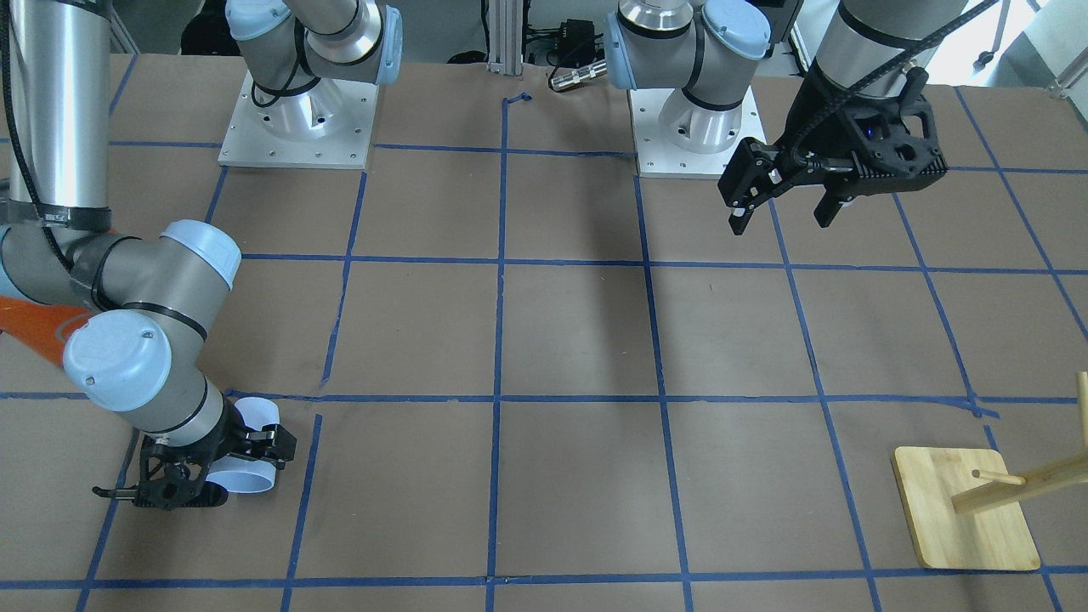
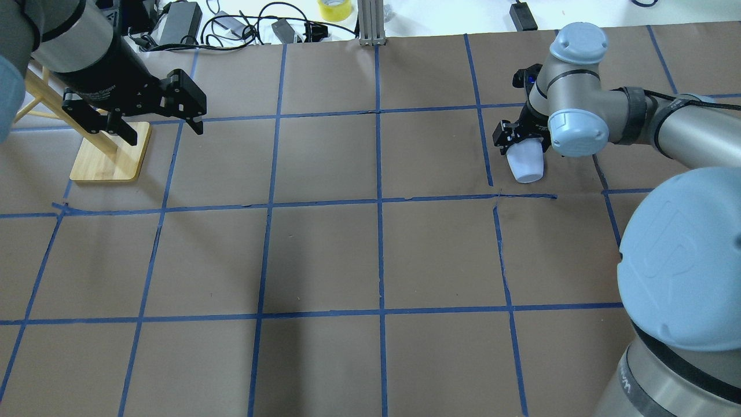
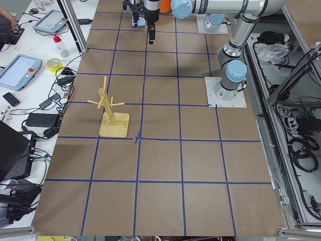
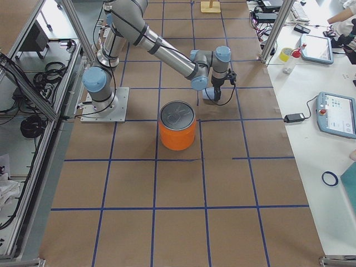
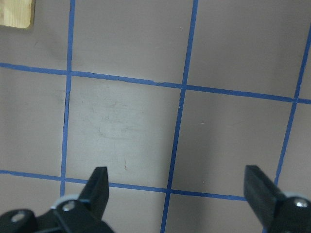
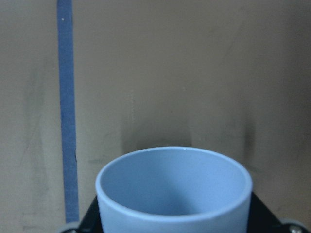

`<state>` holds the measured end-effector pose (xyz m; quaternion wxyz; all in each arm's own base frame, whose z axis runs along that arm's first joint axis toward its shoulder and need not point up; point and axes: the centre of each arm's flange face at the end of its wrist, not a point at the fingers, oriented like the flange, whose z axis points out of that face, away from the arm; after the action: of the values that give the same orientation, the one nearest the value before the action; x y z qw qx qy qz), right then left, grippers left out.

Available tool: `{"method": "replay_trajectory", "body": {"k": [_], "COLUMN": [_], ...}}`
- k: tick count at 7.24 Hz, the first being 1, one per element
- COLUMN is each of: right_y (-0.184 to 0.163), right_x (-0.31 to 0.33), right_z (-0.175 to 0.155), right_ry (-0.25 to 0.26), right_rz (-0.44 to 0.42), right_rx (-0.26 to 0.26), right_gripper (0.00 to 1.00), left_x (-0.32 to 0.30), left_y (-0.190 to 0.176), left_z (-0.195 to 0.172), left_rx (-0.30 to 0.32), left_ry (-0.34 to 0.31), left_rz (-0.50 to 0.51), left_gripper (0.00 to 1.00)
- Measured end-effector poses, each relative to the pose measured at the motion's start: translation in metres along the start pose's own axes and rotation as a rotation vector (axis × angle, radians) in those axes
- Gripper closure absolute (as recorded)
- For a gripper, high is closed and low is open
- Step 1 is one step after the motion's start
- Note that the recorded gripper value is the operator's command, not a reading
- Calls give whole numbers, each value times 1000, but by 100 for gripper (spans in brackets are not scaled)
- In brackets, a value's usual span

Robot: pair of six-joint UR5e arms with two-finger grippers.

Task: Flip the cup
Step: 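Lower the right gripper onto the upside-down white cup and grasp it, then lift the cup with the right gripper and carry it toward the table center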

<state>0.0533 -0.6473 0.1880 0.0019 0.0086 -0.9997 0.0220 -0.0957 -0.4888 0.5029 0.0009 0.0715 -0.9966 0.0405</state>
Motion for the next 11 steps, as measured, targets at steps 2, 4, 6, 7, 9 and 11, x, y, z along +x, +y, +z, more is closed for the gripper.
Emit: {"method": "replay_trajectory", "body": {"k": [2,4,6,7,9,11], "right_y": [0,0,0,3,19,36], "right_x": [-3,-5,-28,-60,-142,-203], "right_z": [0,-7,-36,-53,-74,-81], "right_ry": [-25,-32,-25,-22,-21,-52], "right_rz": [0,-31,-161,-266,-517,-743], "right_rx": [-1,5,53,84,124,152], "right_gripper": [90,98,100,100,100,100], "left_x": [2,2,0,0,-9,-52], "left_y": [1,0,0,-1,-9,-22], "left_z": [1,2,2,3,8,9], "left_rx": [-5,-7,-6,-9,-11,-13], "left_ry": [8,7,0,0,-11,-37], "left_rz": [3,2,1,0,11,38], "left_gripper": [0,0,0,0,0,0]}}
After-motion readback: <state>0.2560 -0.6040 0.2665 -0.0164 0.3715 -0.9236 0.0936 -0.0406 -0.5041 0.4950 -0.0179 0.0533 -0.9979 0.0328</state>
